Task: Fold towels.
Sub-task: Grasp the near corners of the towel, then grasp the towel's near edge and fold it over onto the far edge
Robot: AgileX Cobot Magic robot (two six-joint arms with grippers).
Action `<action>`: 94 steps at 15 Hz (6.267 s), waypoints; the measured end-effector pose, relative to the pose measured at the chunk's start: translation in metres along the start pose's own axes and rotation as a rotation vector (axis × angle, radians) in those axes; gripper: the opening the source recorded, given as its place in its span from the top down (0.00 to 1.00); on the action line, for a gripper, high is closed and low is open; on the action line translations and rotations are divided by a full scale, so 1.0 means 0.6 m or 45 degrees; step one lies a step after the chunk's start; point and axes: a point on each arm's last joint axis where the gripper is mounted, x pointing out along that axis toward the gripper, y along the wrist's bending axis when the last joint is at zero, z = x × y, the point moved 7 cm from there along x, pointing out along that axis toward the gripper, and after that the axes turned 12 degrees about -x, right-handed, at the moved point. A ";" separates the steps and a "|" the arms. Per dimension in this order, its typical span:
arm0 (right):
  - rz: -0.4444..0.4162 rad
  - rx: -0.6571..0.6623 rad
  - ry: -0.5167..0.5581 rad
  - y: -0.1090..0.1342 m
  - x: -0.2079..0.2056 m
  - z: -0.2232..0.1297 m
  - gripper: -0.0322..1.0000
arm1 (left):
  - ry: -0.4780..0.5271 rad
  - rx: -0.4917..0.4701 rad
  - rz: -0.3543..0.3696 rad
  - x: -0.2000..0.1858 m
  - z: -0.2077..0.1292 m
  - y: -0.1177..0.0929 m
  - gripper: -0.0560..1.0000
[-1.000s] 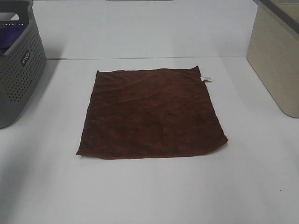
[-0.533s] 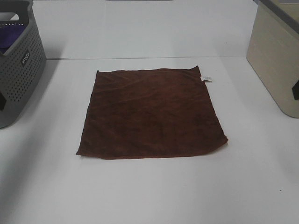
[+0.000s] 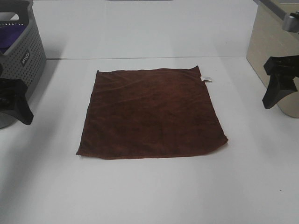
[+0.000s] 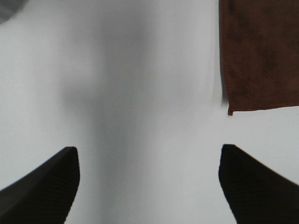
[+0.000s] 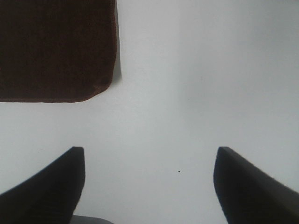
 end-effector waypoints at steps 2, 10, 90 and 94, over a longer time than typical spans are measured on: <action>0.006 0.006 0.044 -0.004 0.023 0.011 0.25 | 0.021 0.035 -0.002 0.023 -0.005 -0.020 0.23; 0.252 -0.060 0.154 0.031 0.069 0.061 0.25 | 0.154 -0.013 -0.084 0.097 0.002 -0.059 0.23; 0.450 -0.035 -0.174 0.018 0.248 0.362 0.94 | -0.324 -0.068 -0.353 0.190 0.255 -0.165 0.94; 0.421 -0.012 -0.193 0.009 0.282 0.365 0.94 | -0.315 -0.069 -0.344 0.220 0.260 -0.165 0.94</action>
